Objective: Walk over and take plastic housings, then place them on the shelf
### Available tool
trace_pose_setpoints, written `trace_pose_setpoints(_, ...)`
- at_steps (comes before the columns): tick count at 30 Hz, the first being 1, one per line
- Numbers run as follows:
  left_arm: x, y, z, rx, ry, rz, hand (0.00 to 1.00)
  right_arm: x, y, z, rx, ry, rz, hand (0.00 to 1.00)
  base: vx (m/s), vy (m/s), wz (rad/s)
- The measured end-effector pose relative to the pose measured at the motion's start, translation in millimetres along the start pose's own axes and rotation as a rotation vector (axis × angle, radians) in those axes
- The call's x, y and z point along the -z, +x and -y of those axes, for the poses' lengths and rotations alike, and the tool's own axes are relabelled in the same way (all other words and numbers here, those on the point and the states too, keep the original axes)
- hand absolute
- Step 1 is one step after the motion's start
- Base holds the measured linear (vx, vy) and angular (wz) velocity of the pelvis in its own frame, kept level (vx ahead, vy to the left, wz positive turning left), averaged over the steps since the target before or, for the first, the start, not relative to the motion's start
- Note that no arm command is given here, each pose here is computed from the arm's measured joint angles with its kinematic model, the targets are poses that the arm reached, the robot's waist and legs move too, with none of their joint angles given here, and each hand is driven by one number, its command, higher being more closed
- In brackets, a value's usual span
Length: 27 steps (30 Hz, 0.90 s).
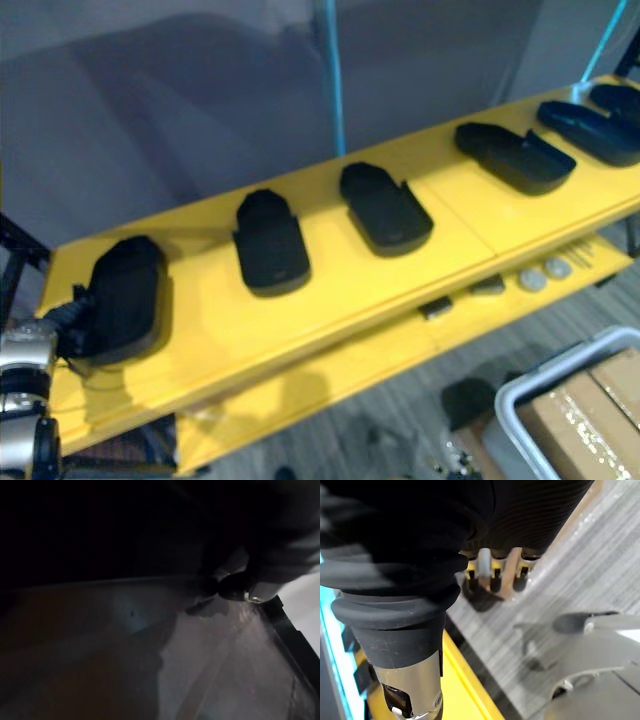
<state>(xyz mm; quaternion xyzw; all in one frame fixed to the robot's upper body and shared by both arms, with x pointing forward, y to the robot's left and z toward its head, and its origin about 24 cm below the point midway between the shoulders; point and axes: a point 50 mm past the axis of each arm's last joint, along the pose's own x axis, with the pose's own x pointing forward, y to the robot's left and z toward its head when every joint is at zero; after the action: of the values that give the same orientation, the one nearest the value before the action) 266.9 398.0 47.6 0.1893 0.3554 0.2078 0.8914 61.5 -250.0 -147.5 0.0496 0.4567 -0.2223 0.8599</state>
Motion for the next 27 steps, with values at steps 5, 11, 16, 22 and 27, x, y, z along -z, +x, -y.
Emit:
trace_pose_setpoints(5, -1, 2, 8, -0.042, -0.007, 0.024, 1.00, -5, 2, -2, -0.005, 0.001, 0.014, 0.00, 0.02, -0.005, -0.05)
trace_pose_setpoints(11, -3, 2, 12, -0.093, -0.012, 0.051, 1.00, -10, 4, -5, -0.009, 0.001, 0.028, 0.00, 0.00, -0.001, -0.03)
trace_pose_setpoints(16, -5, 2, 12, -0.103, -0.021, 0.067, 0.00, -11, 4, -5, -0.005, 0.001, 0.032, 0.00, 0.00, 0.000, 0.00)
trace_pose_setpoints(22, -6, 2, 12, -0.103, -0.022, 0.071, 0.00, -12, 4, -5, 0.008, 0.000, 0.034, 0.00, 0.00, 0.000, 0.00)
trace_pose_setpoints(27, -6, 2, 12, -0.104, -0.022, 0.073, 0.00, -12, 4, -4, 0.011, 0.000, 0.034, 0.00, 0.00, 0.000, 0.00)
